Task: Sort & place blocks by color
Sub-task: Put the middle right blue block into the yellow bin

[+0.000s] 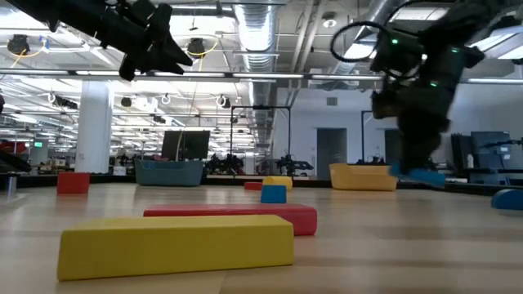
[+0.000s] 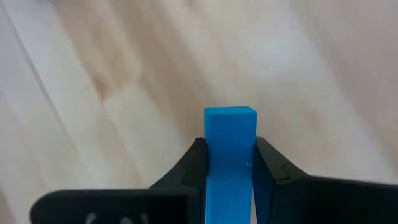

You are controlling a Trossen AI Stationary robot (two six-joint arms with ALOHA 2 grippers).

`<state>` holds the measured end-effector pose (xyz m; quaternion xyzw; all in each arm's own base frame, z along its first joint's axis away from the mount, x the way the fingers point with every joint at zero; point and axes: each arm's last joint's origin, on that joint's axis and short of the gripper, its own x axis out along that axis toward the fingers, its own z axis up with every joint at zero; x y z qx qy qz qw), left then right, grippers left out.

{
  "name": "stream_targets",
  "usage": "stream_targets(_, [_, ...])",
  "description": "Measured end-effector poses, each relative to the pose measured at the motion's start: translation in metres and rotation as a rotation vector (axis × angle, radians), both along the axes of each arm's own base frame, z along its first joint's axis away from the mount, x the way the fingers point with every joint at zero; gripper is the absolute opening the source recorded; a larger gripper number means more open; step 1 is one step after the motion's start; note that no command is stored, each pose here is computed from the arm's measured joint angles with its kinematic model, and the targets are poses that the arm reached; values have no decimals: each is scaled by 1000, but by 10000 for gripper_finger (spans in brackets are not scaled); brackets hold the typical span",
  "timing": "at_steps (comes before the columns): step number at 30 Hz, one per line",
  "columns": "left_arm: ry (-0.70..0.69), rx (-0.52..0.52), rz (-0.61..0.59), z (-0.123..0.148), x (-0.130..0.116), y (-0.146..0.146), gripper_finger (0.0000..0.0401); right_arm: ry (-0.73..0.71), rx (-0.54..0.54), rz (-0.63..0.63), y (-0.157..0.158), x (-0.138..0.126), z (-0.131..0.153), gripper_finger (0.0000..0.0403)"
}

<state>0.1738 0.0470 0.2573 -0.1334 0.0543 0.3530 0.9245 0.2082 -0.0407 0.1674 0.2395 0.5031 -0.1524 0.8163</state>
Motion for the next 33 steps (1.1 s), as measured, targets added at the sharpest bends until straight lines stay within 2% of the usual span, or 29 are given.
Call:
stream_targets(6, [-23, -26, 8, 0, 0, 0, 163, -93, -191, -50, -43, 15, 41, 79])
stream_targets(10, [-65, -76, 19, 0, 0, 0, 163, -102, -325, -120, -79, 8, 61, 80])
stream_targets(13, [-59, -100, 25, -2, 0, 0, 163, -72, -414, -205, -110, -5, 68, 80])
stream_targets(16, [-17, -75, 45, -5, 0, 1, 163, -2, -474, -295, -140, -14, 65, 81])
stream_targets(19, [-6, -71, 68, -6, -1, 5, 163, 78, -519, -282, -166, -12, 60, 81])
stream_targets(24, [-37, -114, 94, -7, -2, 8, 163, 160, -457, -241, -196, -4, 42, 82])
stream_targets(28, [-48, -135, 94, -7, -1, 7, 163, 206, -409, -192, -205, 1, 22, 82])
stream_targets(33, [49, -204, 123, -20, -6, 5, 163, 255, -354, -127, -208, 4, 1, 102])
